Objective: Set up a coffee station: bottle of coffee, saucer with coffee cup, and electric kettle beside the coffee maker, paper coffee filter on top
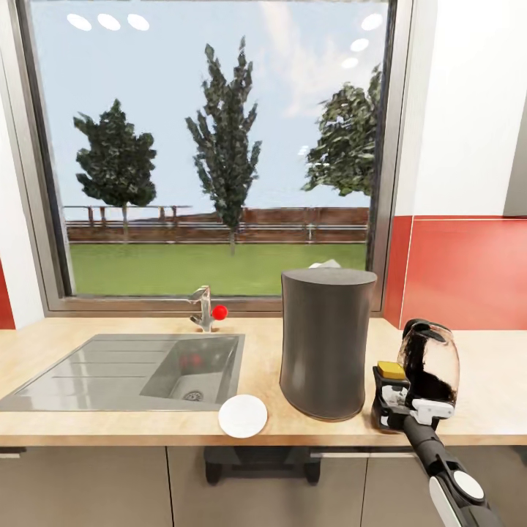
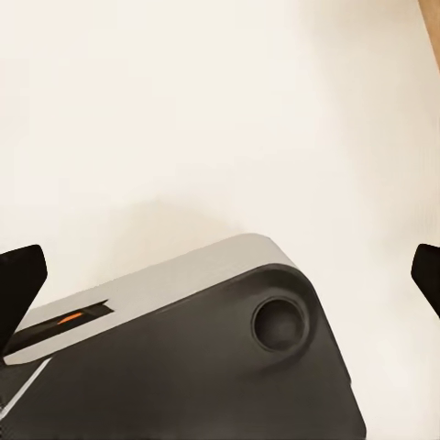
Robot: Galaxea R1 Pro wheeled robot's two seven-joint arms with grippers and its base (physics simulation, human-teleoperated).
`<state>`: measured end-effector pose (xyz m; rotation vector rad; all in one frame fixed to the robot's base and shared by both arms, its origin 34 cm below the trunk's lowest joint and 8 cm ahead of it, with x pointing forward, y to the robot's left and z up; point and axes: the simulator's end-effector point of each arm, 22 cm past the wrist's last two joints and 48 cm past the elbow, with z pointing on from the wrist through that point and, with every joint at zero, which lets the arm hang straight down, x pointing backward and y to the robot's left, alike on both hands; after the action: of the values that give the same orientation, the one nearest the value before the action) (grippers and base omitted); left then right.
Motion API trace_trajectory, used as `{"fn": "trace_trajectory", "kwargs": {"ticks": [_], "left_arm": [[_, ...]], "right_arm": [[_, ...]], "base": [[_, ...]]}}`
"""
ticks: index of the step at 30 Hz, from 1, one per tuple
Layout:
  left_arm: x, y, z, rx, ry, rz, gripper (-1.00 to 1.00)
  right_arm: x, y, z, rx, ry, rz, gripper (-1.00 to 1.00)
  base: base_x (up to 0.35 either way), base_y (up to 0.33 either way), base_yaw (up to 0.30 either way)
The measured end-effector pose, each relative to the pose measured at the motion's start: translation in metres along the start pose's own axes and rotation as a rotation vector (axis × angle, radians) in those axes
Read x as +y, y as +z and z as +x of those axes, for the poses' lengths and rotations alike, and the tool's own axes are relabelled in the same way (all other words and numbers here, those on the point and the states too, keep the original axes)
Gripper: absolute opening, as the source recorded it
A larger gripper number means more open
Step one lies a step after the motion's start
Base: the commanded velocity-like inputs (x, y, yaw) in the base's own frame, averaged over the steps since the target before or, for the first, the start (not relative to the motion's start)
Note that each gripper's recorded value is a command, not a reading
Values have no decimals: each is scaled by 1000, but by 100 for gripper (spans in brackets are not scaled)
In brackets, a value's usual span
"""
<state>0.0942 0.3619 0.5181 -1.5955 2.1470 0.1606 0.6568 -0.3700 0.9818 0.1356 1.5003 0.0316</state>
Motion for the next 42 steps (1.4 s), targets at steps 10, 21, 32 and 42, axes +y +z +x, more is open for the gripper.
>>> {"fn": "trace_trajectory", "kwargs": {"ticks": [10,21,32,42], "left_arm": [[0,0,0,1,0,0,100],[-1,0,0,1,0,1,100],[-1,0,1,1,1,1,100],[-1,0,1,1,2,2,100]], "right_arm": [[2,0,0,0,-4,-12,100],[2,0,0,2,-5,-13,100],[2,0,2,6,-11,-13,100],[2,0,7,18,-11,-11,100]], "base": [[0,0,0],[0,0,0],[-48,0,0],[-88,0,0]]}}
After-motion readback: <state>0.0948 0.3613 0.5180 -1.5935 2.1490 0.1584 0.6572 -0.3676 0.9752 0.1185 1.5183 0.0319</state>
